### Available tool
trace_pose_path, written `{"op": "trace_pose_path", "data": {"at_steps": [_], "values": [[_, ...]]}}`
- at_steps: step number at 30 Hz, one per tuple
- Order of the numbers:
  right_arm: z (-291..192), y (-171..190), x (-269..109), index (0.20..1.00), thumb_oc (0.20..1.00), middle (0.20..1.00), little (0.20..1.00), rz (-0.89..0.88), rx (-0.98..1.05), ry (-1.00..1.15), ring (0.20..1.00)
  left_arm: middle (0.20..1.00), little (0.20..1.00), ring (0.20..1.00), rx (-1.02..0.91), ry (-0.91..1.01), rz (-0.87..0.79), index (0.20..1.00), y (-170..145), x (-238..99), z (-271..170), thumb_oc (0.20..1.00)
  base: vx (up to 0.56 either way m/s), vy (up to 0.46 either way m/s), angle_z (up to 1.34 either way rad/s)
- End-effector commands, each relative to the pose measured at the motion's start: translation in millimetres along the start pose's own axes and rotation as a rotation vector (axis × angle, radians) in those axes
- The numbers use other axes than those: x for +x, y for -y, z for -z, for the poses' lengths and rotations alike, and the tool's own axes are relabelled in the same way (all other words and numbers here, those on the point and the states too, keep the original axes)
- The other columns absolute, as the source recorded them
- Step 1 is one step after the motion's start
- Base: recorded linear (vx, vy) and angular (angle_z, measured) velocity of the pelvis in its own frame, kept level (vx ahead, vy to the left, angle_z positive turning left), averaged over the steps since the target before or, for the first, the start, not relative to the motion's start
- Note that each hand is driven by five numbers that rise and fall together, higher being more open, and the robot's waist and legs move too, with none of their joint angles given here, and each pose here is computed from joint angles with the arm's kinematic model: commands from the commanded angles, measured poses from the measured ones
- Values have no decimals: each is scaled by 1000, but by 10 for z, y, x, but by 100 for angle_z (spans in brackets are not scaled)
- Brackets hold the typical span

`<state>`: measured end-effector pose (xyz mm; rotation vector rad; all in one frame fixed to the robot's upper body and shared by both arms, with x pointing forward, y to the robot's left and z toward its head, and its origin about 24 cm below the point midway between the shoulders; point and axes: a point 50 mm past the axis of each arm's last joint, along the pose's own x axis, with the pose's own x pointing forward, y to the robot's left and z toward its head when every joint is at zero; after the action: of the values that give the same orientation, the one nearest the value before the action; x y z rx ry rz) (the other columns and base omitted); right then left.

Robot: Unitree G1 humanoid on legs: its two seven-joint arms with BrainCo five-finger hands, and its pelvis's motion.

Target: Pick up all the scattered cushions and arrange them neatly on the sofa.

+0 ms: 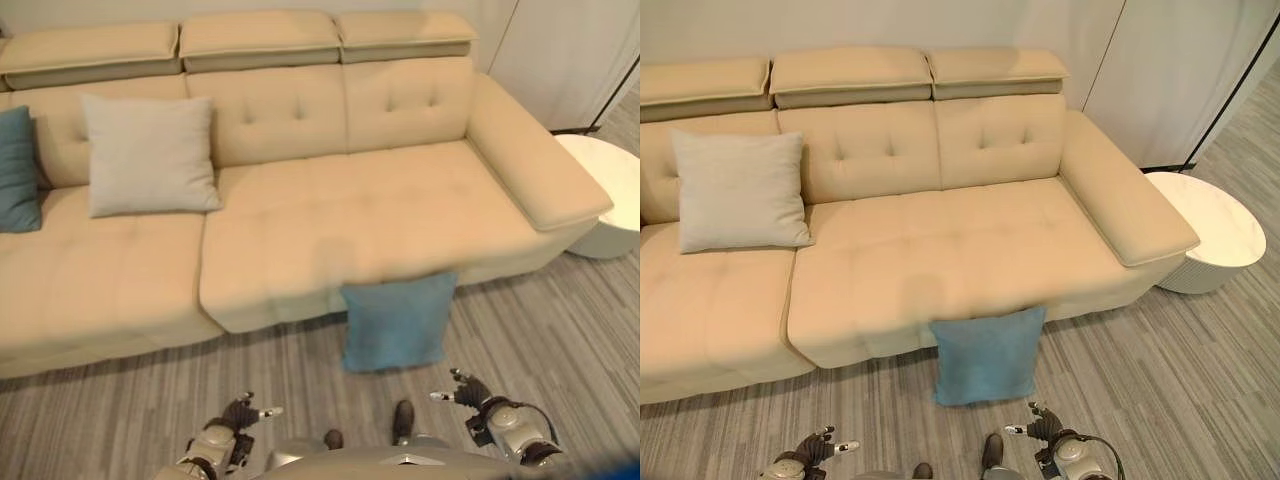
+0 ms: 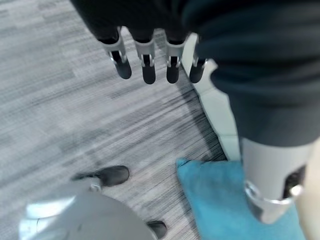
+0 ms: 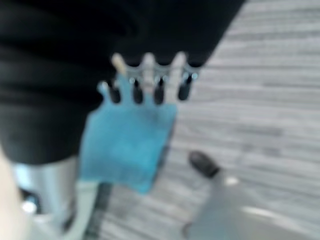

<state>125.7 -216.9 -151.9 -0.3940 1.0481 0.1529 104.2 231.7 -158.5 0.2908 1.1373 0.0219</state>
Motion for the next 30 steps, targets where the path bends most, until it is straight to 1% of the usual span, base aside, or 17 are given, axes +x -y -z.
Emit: {"op": "trace_pose_path", "data": {"at_steps": [1, 4, 6, 7, 11, 14, 22, 30], "values": [[-252, 172, 29, 1000, 1000, 1000, 1000, 36, -48, 92, 1000, 1000, 1000, 1000, -5, 69, -24, 1000, -55, 21, -167, 1000, 85, -339, 32], [-294, 184, 25, 1000, 1000, 1000, 1000, 41, -33, 116, 1000, 1000, 1000, 1000, 9, 88, -12, 1000, -24, 30, -236, 1000, 90, -446, 28], [-284, 193, 22, 1000, 1000, 1000, 1000, 46, -27, 114, 1000, 1000, 1000, 1000, 8, 92, -8, 1000, -13, 34, -258, 1000, 48, -175, 48], [-211, 224, 12, 1000, 1000, 1000, 1000, 56, -10, 88, 1000, 1000, 1000, 1000, 35, 116, 14, 1000, 50, 42, -335, 1000, 20, -99, 26], [-143, 226, 3, 1000, 1000, 1000, 1000, 58, -10, 65, 1000, 1000, 1000, 1000, 51, 124, 31, 1000, 98, 42, -355, 1000, 27, 33, 43], [-147, 209, 11, 1000, 1000, 1000, 1000, 50, -12, 59, 1000, 1000, 1000, 1000, 46, 121, 42, 1000, 126, 40, -341, 1000, 96, 129, -8], [-274, 131, 32, 1000, 1000, 1000, 1000, 27, -22, 102, 1000, 1000, 1000, 1000, 17, 106, 6, 1000, -22, 38, -307, 1000, 72, 107, -21], [-243, 84, 25, 1000, 1000, 1000, 1000, 9, -36, 98, 1000, 1000, 1000, 1000, 15, 90, -16, 1000, -82, 27, -234, 1000, 87, -85, 7]]}}
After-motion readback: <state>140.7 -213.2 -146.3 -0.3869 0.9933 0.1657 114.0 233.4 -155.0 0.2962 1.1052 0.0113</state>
